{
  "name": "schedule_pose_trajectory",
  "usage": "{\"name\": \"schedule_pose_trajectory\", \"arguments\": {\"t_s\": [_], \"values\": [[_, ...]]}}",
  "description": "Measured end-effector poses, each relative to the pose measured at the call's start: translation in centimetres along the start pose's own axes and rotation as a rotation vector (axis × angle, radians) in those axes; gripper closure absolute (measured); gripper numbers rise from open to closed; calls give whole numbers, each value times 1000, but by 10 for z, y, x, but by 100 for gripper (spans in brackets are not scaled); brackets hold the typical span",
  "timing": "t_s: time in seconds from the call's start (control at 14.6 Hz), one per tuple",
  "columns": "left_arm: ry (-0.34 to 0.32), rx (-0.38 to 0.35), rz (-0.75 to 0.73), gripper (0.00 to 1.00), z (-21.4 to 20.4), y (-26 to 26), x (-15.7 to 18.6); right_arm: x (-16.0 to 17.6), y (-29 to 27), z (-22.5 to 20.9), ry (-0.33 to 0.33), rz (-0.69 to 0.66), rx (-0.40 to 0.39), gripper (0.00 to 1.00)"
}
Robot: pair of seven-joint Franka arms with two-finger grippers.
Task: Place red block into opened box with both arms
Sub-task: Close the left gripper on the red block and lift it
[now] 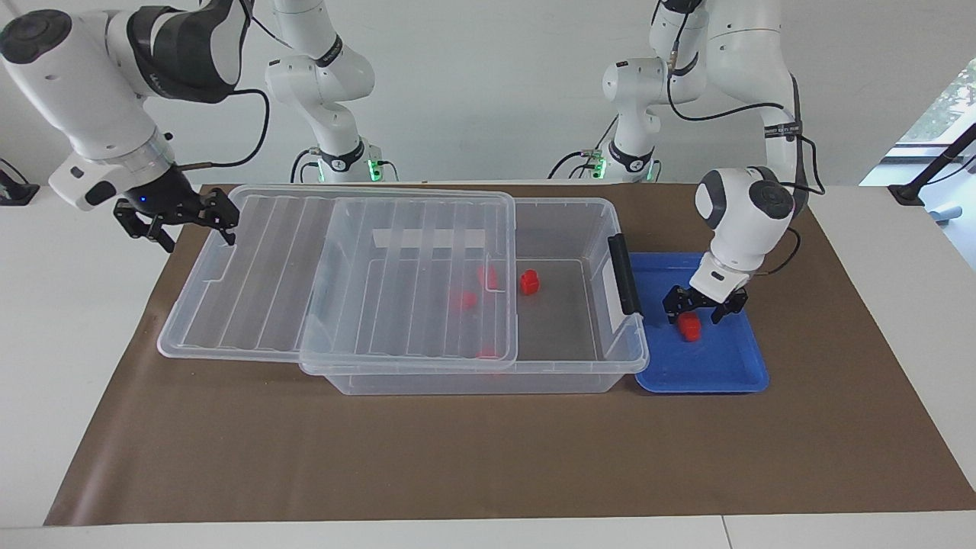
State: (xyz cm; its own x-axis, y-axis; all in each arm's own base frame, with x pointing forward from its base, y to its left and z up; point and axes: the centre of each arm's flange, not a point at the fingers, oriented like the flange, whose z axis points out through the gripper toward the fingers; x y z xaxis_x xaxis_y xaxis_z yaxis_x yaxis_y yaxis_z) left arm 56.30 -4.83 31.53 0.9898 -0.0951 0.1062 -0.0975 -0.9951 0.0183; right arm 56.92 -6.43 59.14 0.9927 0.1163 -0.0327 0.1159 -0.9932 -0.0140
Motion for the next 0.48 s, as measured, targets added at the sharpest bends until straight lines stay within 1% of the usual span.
{"name": "schedule_pose_trajectory", "arguments": {"t_s": [0.07, 0.21, 0.41, 0.48], "values": [[14, 0, 1, 0, 2, 0, 0, -2, -7, -4, -20, 1, 5, 0], [39, 1, 2, 0, 5, 0, 1, -8, -21, -8, -54, 44, 13, 0], [45, 1, 1, 0, 6, 0, 2, -13, -24, -14, -57, 76, 15, 0], [46, 1, 1, 8, 6, 0, 2, -14, -24, -15, -56, 77, 15, 0]]}}
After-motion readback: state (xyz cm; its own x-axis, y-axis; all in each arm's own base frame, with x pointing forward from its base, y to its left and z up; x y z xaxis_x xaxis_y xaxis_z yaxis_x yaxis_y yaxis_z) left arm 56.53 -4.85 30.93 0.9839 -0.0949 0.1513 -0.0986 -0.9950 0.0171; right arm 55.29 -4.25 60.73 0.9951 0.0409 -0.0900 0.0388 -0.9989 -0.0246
